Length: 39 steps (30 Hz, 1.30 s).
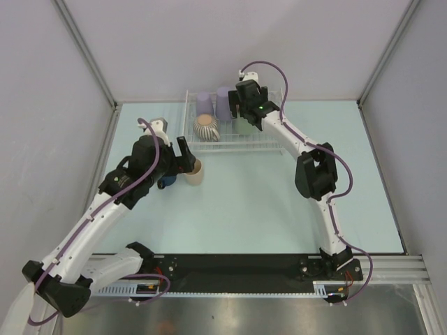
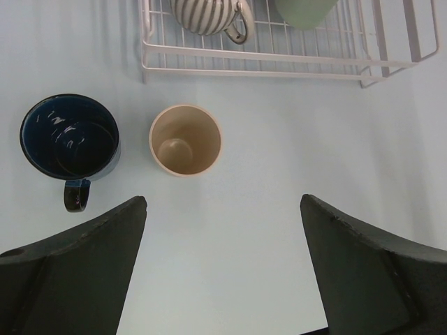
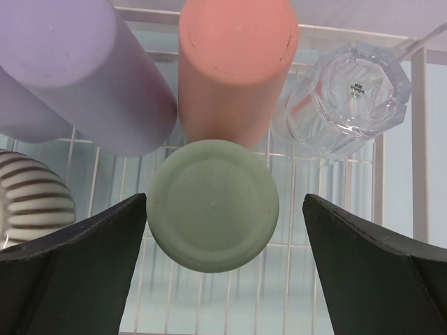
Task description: Unload the cups from the dish rack
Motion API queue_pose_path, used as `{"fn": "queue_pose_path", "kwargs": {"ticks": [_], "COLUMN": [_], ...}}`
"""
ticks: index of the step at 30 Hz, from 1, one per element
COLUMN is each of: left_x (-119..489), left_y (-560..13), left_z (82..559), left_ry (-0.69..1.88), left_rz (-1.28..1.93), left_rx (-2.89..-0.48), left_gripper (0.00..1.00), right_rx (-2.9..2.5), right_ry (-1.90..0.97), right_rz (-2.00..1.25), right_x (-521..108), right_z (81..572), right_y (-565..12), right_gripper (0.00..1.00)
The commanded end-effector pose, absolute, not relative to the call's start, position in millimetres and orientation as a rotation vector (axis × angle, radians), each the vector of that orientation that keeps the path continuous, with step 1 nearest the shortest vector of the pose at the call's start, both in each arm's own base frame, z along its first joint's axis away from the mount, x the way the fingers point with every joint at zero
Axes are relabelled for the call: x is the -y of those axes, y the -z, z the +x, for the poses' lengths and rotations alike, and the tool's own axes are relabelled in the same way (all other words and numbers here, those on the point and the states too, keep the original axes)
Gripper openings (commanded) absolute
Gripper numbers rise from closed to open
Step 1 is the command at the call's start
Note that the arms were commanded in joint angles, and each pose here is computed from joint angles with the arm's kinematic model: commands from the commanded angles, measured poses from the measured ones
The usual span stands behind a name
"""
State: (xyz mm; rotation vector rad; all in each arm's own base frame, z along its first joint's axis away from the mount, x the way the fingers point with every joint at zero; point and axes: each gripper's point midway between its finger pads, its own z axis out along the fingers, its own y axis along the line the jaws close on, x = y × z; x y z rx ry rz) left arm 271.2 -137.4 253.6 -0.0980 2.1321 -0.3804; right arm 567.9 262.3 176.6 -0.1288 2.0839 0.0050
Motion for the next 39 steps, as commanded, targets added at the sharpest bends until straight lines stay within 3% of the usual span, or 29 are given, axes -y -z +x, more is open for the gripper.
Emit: {"fn": "queue_pose_path", "kwargs": {"ticks": [1,5,8,9,14,17,18,19,27,30,39], "left_x": [147,148,149,149,151,151,151,151,150,148,156], "left_y": [-262,-260,-259,-259,-260,-259,-259,-260,-260,-260,-266], "left_z": [273,274,275,275,275,275,275,275,274,274,278], "left_ry": [0.429,0.427,0.427,0.427,0.432,0.431,0.432,0.433,0.433,0.423,0.488], "left_rz": [-0.089,-0.088,-0.085,-0.085,-0.082,-0.081,-0.082,-0.083,-0.084,-0.096,-0.134], "left_rx": [-2.11,-2.117,-2.122,-2.122,-2.12,-2.122,-2.122,-2.12,-2.117,-2.114,-2.092], "left_gripper": [0.97,0.97,0.97,0.97,0.97,0.97,0.97,0.97,0.97,0.92,0.95], "right_rx": [-2.018,-2.022,-2.024,-2.022,-2.035,-2.04,-2.046,-2.047,-2.027,-1.972,-1.883], "right_ry": [-0.052,-0.057,-0.067,-0.07,-0.074,-0.068,-0.068,-0.065,-0.055,-0.075,-0.137], "right_rz": [-0.101,-0.094,-0.104,-0.107,-0.116,-0.123,-0.126,-0.124,-0.133,-0.12,-0.124], "right_x": [-269,-267,-269,-269,-271,-270,-271,-270,-273,-275,-273], "right_z": [581,584,584,584,582,580,579,578,571,564,527], "right_y": [-200,-195,-192,-194,-188,-187,-185,-186,-199,-234,-317], "right_gripper": [1.0,0.99,0.85,0.73,0.48,0.23,0.03,0.0,0.0,0.0,0.0]}}
